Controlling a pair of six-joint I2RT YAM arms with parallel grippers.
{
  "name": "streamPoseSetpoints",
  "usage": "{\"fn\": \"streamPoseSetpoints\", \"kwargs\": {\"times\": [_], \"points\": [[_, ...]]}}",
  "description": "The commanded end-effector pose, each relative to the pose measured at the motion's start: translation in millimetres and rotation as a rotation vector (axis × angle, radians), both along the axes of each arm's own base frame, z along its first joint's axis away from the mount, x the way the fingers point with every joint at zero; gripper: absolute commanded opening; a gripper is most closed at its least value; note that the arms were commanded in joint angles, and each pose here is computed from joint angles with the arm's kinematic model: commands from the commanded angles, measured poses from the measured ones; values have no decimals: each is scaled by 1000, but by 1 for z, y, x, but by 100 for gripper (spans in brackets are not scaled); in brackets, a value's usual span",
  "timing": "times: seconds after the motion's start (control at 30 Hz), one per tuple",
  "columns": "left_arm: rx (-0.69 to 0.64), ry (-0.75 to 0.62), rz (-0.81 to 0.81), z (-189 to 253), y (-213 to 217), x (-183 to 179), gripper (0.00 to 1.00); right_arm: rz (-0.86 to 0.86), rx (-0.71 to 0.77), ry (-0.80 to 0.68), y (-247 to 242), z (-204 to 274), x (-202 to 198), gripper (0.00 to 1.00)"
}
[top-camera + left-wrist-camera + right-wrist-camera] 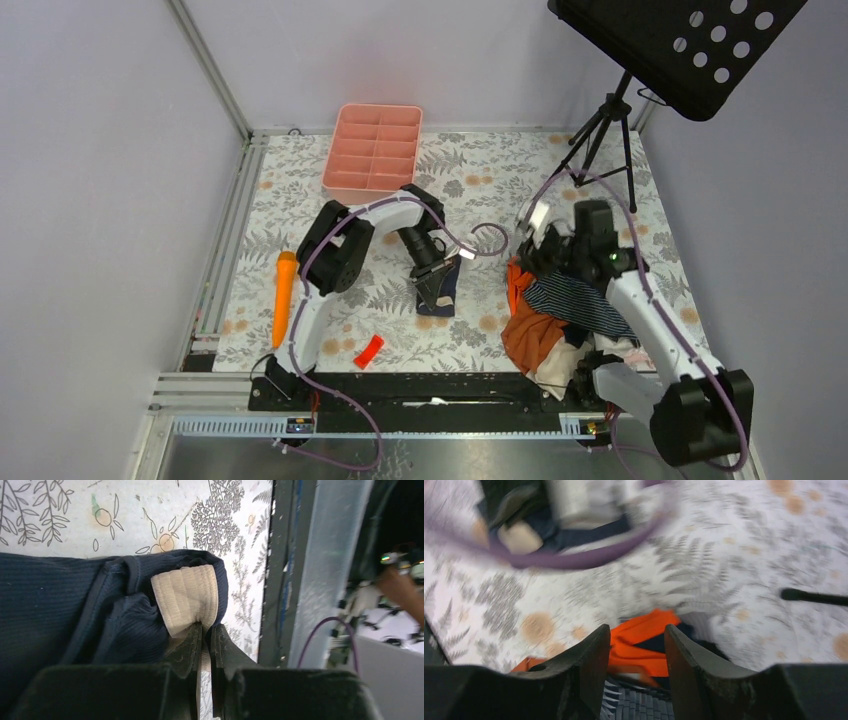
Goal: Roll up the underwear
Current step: Roll the underwear to the center of the board.
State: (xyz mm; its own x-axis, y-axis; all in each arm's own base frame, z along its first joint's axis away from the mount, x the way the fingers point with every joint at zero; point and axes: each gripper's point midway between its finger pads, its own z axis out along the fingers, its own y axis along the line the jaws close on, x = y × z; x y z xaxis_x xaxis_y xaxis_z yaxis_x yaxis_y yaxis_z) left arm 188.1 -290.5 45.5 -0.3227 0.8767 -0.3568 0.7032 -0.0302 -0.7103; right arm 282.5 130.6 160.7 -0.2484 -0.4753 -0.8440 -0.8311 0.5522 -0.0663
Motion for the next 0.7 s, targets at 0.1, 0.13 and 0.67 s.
{"fn": "streamPoseSetpoints", "kwargs": {"times": [0.1, 0.13, 0.67], "points": [[4, 236, 122, -4, -10, 9, 0, 416, -223, -170, 36, -52, -76, 45], [3, 243, 132, -8, -12, 14, 0, 459, -221, -183, 45, -53, -82, 44], [15, 298, 183, -27, -19, 28, 0, 652, -198, -221, 156, -96, -78, 58]]}}
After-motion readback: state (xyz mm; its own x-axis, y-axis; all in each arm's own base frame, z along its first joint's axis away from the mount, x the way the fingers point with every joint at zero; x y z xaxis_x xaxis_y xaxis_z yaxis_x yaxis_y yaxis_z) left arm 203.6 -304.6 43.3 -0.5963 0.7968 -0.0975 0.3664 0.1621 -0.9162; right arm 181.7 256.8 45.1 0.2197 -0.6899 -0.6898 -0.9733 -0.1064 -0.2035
